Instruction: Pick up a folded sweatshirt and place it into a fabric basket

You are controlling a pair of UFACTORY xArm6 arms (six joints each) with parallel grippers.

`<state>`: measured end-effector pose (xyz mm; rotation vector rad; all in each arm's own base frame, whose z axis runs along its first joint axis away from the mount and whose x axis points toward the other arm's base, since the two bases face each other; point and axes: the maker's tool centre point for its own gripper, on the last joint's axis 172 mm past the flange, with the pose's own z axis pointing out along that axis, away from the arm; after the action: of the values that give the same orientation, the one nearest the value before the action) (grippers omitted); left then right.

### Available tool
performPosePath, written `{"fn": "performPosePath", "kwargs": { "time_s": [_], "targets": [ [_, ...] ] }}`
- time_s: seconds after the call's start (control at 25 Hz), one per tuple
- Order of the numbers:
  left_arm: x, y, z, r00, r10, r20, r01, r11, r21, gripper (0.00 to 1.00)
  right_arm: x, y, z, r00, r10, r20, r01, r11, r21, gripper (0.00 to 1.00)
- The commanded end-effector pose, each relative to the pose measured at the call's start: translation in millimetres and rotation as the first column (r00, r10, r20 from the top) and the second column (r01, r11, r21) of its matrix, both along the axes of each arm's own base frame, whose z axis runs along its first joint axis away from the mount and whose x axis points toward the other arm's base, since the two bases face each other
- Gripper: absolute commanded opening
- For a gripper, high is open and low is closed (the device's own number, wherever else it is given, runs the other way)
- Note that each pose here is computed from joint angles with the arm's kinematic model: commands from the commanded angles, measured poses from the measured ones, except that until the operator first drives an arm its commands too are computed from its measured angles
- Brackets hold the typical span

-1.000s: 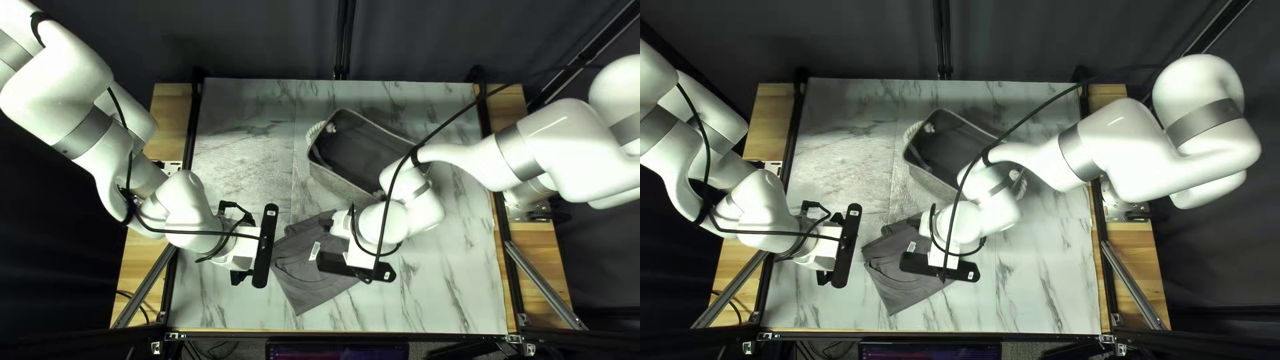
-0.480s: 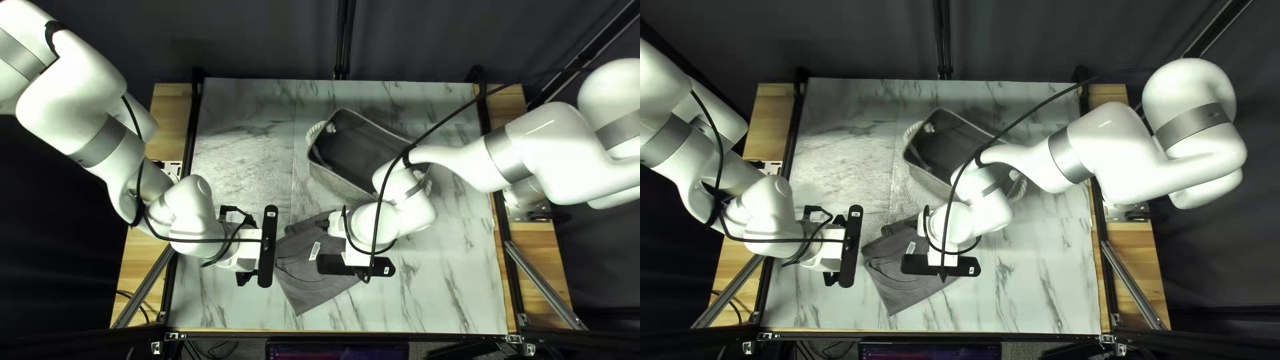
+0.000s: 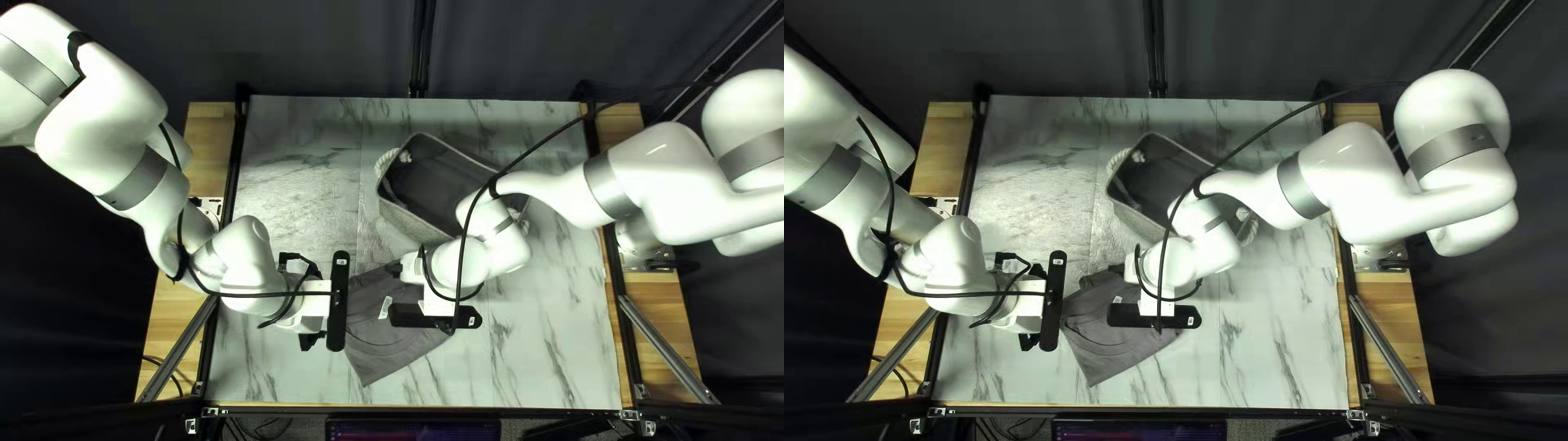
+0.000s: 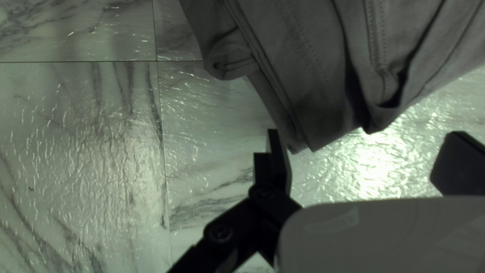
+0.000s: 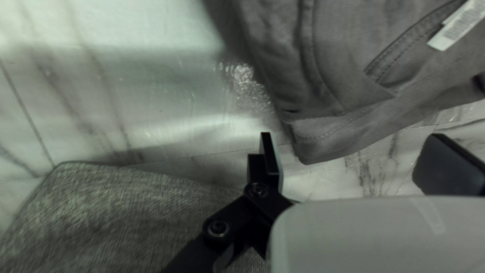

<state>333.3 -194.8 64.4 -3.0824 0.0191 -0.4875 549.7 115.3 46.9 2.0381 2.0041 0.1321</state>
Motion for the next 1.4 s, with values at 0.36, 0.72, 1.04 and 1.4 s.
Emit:
{"fn": "performPosePath", "kwargs": {
  "time_s": [0.36,0.72,1.04,1.4],
  "targets": [
    [-7.2,-3.9,2.7,0.998,-0.035,0.043,0.033,0.998,0.047,1.00,5.5,1.0,4.5,0.991,-0.134,0.027,0.129,0.983,0.131,1.00],
    [-11.4,-4.3,1.0,0.999,-0.020,0.051,0.017,0.998,0.058,1.00,-6.0,19.6,24.3,0.986,-0.166,0.014,0.160,0.970,0.184,1.00],
    [-11.5,-4.8,2.8,0.999,-0.009,0.050,0.005,0.997,0.076,1.00,7.9,16.3,4.4,0.983,-0.183,-0.005,0.180,0.958,0.222,1.00],
    [-13.2,-4.8,2.3,0.999,-0.001,0.051,-0.004,0.996,0.089,1.00,13.7,6.7,-5.1,0.982,-0.189,0.018,0.178,0.948,0.265,1.00]
  ]
}}
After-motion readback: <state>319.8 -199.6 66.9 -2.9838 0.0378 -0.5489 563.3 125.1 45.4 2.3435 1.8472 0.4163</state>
